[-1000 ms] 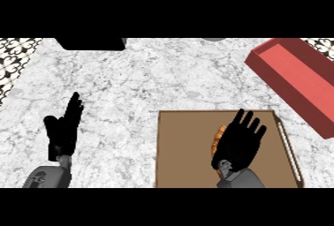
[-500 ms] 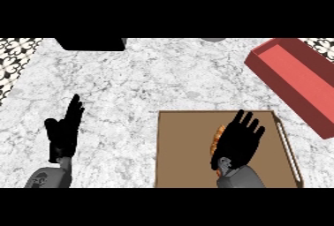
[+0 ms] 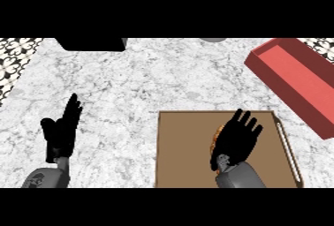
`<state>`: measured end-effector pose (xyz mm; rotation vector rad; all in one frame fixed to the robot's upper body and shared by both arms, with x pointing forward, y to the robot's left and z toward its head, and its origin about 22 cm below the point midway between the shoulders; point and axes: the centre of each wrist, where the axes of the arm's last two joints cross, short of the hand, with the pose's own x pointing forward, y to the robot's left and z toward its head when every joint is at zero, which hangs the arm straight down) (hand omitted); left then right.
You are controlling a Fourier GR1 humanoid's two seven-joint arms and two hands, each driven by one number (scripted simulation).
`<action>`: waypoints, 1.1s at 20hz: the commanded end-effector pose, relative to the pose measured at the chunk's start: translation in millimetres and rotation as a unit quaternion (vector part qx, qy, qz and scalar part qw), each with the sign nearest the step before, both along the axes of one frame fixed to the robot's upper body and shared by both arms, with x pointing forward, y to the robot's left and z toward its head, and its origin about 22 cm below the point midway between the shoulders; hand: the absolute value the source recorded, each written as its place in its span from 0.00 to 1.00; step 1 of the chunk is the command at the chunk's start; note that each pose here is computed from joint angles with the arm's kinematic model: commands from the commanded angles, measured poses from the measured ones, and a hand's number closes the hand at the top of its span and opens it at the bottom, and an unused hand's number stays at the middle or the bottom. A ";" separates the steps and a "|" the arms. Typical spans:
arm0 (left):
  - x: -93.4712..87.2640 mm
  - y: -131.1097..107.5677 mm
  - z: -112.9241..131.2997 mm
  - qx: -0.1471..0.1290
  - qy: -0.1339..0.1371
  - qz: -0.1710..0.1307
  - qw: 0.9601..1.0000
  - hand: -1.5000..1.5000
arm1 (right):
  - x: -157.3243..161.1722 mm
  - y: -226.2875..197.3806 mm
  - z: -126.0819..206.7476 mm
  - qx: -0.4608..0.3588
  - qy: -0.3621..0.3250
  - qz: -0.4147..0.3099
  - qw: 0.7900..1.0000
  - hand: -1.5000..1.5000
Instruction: Pick the croissant from the tray and place it in the cardboard box
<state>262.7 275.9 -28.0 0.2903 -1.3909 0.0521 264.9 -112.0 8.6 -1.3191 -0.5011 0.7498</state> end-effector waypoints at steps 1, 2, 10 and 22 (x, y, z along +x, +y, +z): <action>4.5 2.1 6.4 0.004 -0.001 -0.004 1.000 0.50 | -0.9 6.6 -14.9 -0.038 0.017 -0.103 0.994 1.00; -7.3 19.6 -3.9 0.008 0.002 0.002 1.000 0.50 | -2.4 9.2 -24.2 -0.040 0.041 -0.065 0.996 1.00; 1.2 7.8 0.6 0.004 -0.005 0.012 1.000 0.50 | 9.0 19.6 -22.7 -0.089 -0.016 -0.015 0.996 1.00; -6.4 0.8 12.8 0.000 0.015 0.007 1.000 0.50 | 109.2 -3.9 24.6 0.136 -0.035 0.115 0.983 1.00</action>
